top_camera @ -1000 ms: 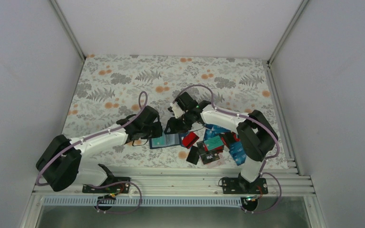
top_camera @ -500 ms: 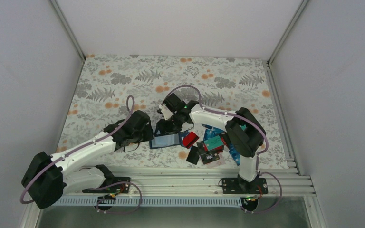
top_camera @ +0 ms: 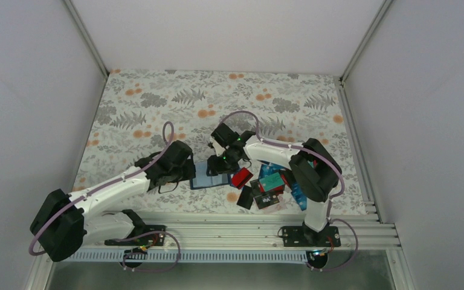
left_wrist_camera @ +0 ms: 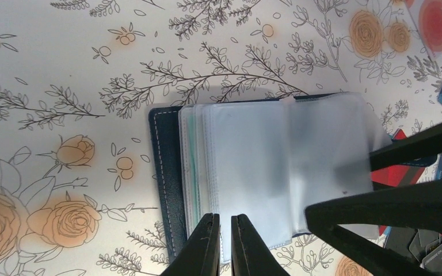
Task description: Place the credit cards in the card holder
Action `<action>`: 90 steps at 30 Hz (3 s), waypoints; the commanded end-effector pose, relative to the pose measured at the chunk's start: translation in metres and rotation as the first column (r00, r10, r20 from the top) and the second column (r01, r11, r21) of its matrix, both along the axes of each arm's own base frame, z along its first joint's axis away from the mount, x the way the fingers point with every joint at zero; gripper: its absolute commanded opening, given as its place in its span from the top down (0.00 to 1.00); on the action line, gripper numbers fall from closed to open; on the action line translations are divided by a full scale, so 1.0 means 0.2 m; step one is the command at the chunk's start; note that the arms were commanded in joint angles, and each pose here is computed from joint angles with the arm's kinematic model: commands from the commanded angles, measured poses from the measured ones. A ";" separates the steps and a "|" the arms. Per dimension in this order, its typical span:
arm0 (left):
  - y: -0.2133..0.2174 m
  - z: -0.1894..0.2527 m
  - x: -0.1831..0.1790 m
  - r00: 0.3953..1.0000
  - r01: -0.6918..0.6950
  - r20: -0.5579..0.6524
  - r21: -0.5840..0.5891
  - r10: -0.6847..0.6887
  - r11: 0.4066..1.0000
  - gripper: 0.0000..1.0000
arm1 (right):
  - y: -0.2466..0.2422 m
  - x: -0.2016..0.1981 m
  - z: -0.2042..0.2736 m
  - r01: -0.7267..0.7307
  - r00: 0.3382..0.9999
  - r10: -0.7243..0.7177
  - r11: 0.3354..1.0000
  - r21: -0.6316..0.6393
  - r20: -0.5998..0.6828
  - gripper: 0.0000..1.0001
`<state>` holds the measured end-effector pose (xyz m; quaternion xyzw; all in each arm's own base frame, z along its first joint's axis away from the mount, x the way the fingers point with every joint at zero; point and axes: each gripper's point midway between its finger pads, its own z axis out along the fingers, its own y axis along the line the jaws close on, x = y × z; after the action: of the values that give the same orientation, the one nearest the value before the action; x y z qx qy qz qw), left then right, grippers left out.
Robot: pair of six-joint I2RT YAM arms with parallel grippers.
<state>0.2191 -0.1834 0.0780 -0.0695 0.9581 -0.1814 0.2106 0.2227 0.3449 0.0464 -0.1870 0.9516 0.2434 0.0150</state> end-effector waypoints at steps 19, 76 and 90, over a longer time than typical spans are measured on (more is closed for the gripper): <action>-0.44 0.12 0.03 0.934 0.347 0.131 -0.118 -0.331 0.931 0.83 | -0.65 -0.09 0.15 0.238 0.968 -0.227 0.966 -0.097 0.108 0.30; -0.79 -0.10 -0.16 0.721 0.689 0.193 -0.102 -0.665 0.718 0.64 | -0.95 -0.44 -0.20 0.669 0.521 -0.833 0.533 -0.518 -0.184 0.01; -0.79 -0.14 -0.16 0.732 0.679 0.170 -0.111 -0.659 0.726 0.66 | -0.96 -0.40 -0.28 0.657 0.546 -0.823 0.536 -0.530 -0.156 0.39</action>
<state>0.1842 -0.3375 0.0478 0.2743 0.8908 -0.3167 0.1758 0.1324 0.1660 0.0125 0.3146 0.9343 0.0704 -0.1520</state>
